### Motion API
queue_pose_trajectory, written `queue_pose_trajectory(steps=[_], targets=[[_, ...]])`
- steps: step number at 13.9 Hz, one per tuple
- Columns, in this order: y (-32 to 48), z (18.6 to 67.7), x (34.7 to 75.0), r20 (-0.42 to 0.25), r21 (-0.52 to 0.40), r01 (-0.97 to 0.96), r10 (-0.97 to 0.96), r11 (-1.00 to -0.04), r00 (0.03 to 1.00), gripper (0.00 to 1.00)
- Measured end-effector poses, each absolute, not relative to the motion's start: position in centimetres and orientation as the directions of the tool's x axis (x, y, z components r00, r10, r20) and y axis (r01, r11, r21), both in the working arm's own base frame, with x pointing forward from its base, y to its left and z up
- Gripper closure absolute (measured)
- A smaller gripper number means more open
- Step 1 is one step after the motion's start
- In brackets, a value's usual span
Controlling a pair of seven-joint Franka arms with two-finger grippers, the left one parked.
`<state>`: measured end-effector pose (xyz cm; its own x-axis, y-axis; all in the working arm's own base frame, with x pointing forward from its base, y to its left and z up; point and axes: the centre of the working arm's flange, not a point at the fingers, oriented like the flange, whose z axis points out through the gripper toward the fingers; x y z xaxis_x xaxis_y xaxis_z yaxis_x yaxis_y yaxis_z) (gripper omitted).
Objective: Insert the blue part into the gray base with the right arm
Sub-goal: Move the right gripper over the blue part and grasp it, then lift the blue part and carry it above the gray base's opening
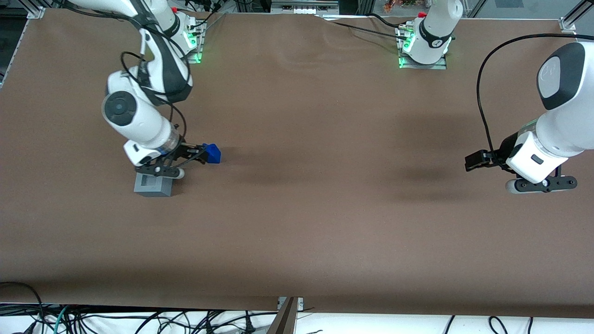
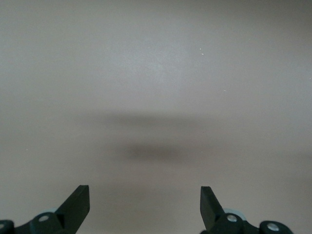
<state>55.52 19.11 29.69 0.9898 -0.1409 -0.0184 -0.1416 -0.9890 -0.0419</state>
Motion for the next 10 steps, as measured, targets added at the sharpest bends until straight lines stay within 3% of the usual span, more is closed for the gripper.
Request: queue_pose_trajectory(steps=[3,10], targets=[[18.9,26.5,53.5,-0.027,-0.039,-0.163,-0.162,-0.986,0.986,0.00],[20.2,24.4,52.1,-0.009,-0.070,-0.200,-0.200,-0.977,0.980,0.00]])
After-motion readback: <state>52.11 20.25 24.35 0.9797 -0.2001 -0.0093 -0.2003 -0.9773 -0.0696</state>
